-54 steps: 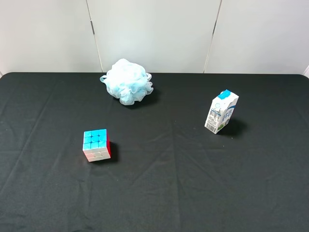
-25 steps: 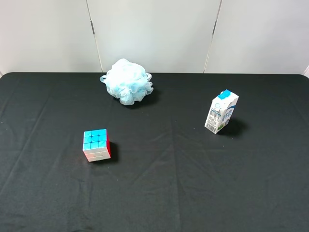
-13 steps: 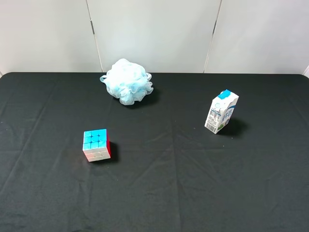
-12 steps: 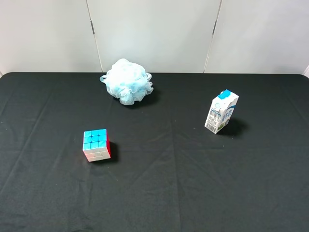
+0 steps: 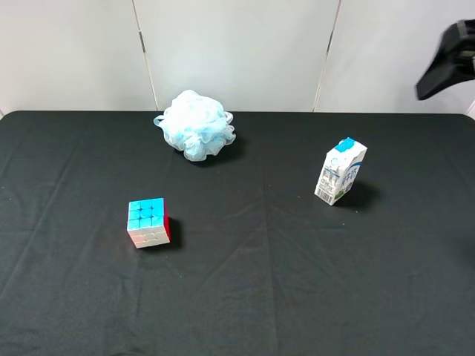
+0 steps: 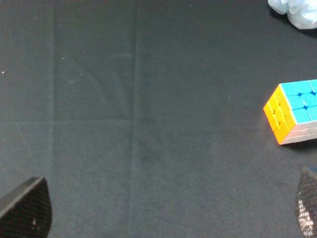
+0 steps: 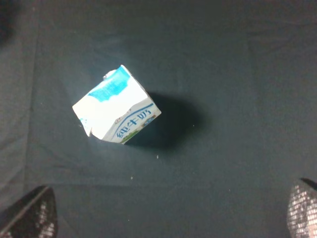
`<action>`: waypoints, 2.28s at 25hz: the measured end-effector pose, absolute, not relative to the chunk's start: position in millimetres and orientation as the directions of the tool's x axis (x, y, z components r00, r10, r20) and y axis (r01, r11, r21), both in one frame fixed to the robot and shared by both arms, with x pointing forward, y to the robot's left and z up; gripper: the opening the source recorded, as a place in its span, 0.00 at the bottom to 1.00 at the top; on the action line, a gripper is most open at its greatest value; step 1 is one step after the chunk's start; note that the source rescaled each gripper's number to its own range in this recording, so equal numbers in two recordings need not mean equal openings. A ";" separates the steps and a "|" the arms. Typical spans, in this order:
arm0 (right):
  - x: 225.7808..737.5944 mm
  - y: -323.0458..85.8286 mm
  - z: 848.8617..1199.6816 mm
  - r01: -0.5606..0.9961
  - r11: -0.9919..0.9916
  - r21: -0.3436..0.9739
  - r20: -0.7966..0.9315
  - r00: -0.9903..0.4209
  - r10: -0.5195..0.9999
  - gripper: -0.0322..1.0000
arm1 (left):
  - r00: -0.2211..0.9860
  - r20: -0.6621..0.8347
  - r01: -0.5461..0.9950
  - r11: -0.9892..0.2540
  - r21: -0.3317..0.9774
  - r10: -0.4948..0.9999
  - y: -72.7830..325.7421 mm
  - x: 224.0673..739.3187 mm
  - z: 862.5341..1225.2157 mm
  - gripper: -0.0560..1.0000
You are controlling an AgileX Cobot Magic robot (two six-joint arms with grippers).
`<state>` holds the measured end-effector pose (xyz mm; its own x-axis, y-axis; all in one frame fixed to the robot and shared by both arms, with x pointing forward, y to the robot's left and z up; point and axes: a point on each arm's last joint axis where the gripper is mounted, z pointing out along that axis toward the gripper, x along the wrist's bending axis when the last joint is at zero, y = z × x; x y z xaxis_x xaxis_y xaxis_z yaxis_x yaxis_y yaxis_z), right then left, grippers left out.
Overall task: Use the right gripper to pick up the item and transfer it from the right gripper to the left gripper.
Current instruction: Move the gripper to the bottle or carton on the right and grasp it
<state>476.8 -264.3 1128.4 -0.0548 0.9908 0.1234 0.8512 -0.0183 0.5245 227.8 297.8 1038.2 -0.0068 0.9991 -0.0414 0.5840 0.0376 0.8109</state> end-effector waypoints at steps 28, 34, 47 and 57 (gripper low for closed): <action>564.8 -173.4 1005.4 0.849 -0.493 0.190 0.173 0.466 0.868 0.98 | -0.007 -0.041 0.584 0.038 0.811 0.999 297.8 227.8 1038.2 0.97; 574.1 -170.4 985.2 0.826 -0.535 0.177 0.165 0.511 0.844 0.98 | -0.007 -0.041 0.584 0.038 0.811 0.999 297.8 227.8 1038.2 0.97; 583.9 -169.2 957.0 0.760 -0.629 0.162 0.140 0.614 0.777 0.98 | -0.007 -0.041 0.584 0.038 0.811 0.999 297.8 227.8 1038.2 0.97; 586.0 -172.9 955.6 0.766 -0.610 0.204 0.112 0.600 0.792 0.97 | -0.007 -0.041 0.584 0.038 0.811 0.999 297.8 227.8 1038.2 0.97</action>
